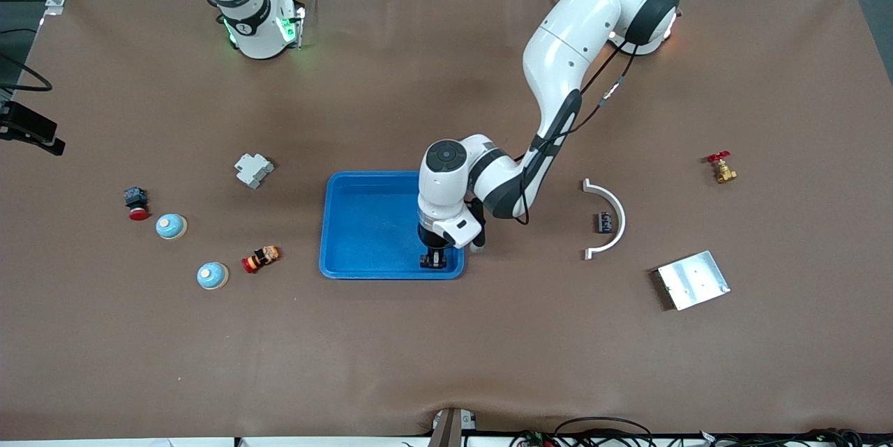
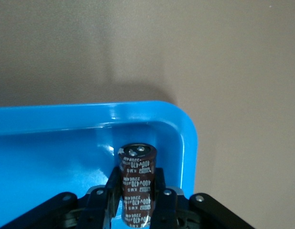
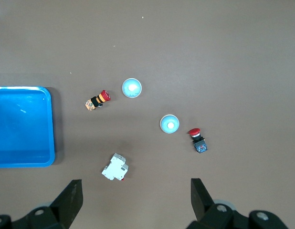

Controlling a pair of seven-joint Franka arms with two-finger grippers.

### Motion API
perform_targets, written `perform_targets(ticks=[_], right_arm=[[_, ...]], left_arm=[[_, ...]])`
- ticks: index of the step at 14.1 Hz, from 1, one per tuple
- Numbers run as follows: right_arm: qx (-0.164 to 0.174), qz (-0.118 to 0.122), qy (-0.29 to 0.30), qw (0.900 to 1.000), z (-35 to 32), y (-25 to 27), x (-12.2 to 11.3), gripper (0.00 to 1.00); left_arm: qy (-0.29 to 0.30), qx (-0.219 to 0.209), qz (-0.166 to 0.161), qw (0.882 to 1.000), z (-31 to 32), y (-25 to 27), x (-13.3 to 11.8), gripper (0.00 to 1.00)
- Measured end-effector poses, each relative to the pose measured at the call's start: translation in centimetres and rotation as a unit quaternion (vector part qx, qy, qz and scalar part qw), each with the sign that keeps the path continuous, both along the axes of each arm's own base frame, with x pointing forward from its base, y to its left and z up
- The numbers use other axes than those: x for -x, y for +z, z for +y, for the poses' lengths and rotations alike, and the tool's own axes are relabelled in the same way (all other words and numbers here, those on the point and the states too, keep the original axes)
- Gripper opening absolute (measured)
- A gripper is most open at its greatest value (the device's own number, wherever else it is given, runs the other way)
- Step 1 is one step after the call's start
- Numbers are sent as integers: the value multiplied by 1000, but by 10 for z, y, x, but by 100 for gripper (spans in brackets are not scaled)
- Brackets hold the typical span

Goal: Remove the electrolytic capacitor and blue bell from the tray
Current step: 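Carry the capacitor with the left gripper to the white arc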

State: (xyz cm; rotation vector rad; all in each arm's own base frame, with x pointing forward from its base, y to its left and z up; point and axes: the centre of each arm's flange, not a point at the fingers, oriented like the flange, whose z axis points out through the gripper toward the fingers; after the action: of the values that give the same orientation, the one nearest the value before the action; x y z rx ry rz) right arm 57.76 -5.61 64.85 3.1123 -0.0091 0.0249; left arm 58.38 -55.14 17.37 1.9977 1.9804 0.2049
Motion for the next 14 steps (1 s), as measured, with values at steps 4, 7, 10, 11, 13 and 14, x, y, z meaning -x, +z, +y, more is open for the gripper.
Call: perform_targets(ticks=[4,7,10,11,13,14], right_arm=[[0,0,0,1000,0,0,0,100],[0,0,0,1000,0,0,0,100],[0,0,0,1000,0,0,0,100],[0,0,0,1000,0,0,0,100],[0,-1,0,1000,0,1,0,100],[0,-1,0,1000,0,1,0,100]], left_arm=[[0,-2,0,1000,0,3,-1,31],[-30,-34,12,999,1,24,-2,31],[-73,-57,34,995,-6,71,6,31],[-92,-60,37,993,-5,89,6,31],[-159,-62,59,984,7,124,0,31],[-201,-66,71,975,17,140,-5,31]])
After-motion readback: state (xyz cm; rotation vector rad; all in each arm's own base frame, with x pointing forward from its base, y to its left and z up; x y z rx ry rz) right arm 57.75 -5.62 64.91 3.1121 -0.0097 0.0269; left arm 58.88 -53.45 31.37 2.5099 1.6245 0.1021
